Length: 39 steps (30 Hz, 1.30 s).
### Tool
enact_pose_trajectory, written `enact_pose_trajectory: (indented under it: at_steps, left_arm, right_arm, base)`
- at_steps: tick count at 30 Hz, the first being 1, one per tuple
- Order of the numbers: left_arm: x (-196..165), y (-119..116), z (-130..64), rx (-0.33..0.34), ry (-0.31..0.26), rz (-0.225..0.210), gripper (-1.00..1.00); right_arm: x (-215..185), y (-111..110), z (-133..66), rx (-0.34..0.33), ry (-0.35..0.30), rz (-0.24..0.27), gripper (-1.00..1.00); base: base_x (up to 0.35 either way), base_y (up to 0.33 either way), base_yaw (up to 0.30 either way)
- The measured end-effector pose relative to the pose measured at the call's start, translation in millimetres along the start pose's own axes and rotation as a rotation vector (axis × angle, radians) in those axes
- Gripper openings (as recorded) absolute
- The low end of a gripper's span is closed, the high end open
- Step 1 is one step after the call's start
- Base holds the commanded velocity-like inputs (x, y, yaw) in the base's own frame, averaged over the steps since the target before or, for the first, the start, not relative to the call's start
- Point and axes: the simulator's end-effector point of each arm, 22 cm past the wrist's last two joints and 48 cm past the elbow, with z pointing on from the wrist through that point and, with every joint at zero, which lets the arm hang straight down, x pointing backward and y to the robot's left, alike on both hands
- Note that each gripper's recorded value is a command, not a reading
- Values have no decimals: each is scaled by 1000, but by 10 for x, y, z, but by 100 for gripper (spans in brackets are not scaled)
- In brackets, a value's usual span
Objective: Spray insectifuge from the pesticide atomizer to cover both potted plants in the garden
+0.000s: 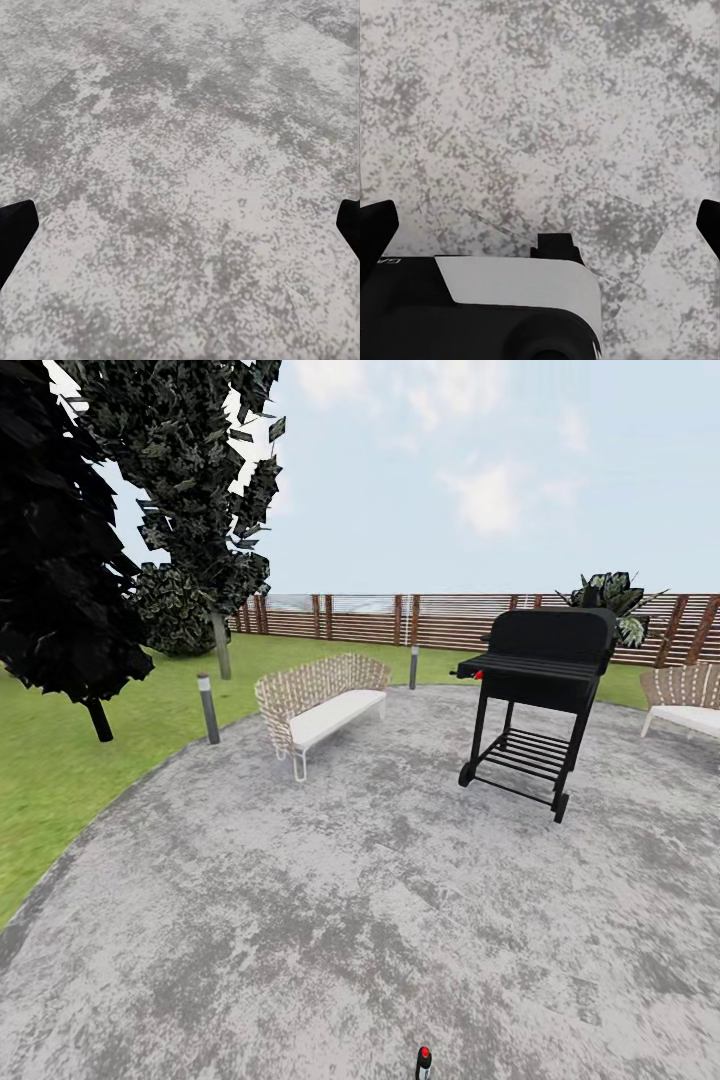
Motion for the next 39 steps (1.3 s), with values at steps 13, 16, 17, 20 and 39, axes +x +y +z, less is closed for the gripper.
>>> enact_pose_trajectory:
  at_steps: [13,16,17,20,39]
  left_arm:
    - [42,2,-2,-1,10,0,100]
    - [60,2,-2,-1,14,0,100]
    - [66,2,-3,-1,16,0,100]
    - [83,3,-4,-1,20,0,100]
    - [115,3,-7,-1,27,0,100]
  right_arm:
    - [39,-7,4,1,10,1,100]
    - [56,-17,5,3,14,5,100]
    - [61,-26,5,5,16,10,100]
    - [77,-46,6,10,19,19,100]
    - [109,-57,7,12,27,24,100]
  base:
    - [0,-2,-21]
    - [0,-119,-8]
    - [0,-203,-3]
    - [0,-264,-1]
    - [23,-173,2]
